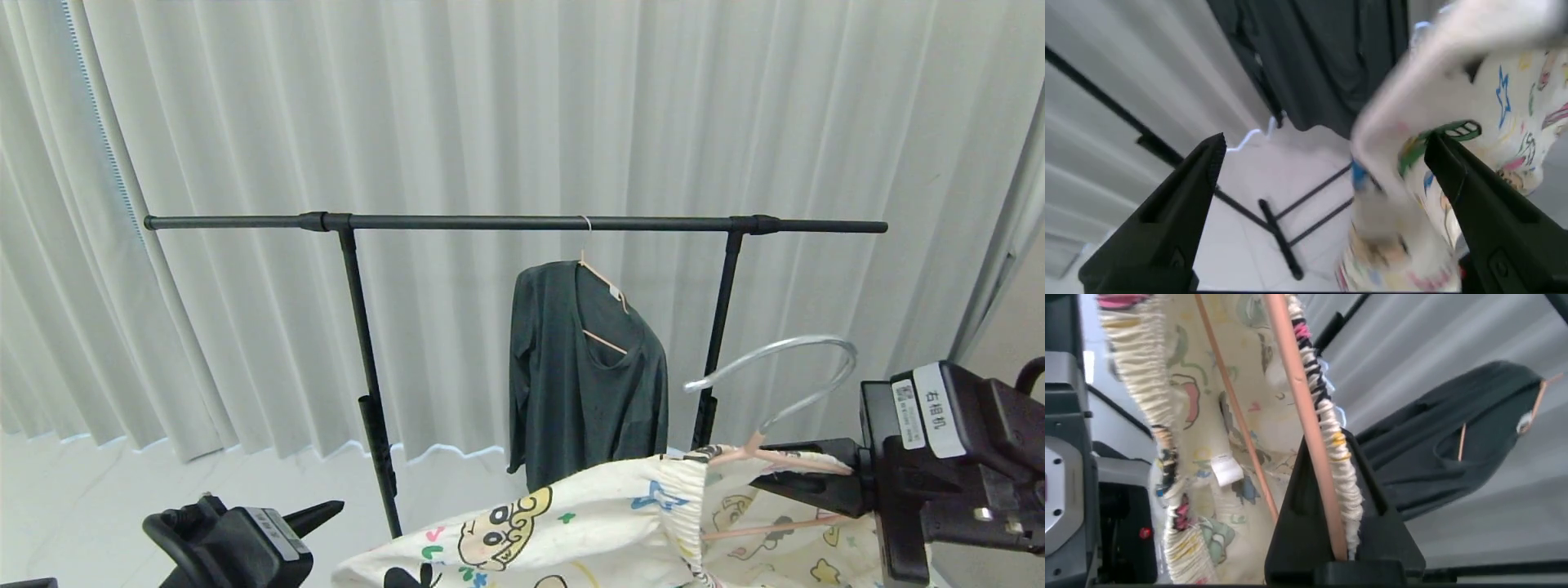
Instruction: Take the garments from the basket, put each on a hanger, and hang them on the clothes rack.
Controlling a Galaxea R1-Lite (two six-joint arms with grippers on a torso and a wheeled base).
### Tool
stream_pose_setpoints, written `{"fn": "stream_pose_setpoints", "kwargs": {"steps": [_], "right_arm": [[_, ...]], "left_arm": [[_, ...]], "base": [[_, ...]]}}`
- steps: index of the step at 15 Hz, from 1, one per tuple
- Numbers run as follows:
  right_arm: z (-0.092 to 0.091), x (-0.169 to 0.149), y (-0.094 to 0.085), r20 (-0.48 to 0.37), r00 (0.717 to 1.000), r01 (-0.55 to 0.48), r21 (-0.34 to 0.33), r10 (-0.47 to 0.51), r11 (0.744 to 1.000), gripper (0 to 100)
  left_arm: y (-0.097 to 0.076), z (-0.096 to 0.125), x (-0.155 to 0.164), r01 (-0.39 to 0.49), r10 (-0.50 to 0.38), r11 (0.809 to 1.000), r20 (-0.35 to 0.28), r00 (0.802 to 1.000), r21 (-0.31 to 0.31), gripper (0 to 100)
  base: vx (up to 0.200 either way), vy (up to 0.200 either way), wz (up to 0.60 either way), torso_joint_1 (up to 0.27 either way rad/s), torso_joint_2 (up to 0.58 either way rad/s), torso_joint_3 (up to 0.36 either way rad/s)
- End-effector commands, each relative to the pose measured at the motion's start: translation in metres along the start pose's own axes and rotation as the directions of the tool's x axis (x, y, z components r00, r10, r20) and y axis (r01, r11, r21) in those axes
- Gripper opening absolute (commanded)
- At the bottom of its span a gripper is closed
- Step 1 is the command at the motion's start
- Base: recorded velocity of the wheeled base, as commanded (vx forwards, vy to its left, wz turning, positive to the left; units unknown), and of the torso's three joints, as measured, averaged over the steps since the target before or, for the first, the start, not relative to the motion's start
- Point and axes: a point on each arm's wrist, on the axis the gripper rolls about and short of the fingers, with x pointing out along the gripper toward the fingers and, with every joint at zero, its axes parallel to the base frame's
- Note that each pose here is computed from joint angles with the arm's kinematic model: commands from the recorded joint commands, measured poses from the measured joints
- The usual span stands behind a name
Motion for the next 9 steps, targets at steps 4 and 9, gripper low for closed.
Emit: {"fn": "stream_pose_setpoints", "kwargs": {"steps": [4, 9], "right_arm": [[0.003, -0.005, 0.003, 0.018, 1.000, 0.005, -0.015, -0.004, 1.000, 0], [-0.010, -0.012, -0.007, -0.029, 0.997, 0.073, 0.029, -0.072, 0.997, 0]], "left_arm": [[0.001, -0.005, 0.000, 0.008, -0.008, 1.000, -0.020, 1.000, -0.005, 0], [0.014, -0.006, 0.001, -0.081, 0.080, 0.996, -0.030, 0.996, -0.048, 0]], "base": [[0.000, 0.000, 0.00, 0.000, 0.00, 0.000], [0.000, 0.000, 0.00, 0.000, 0.00, 0.000]]}}
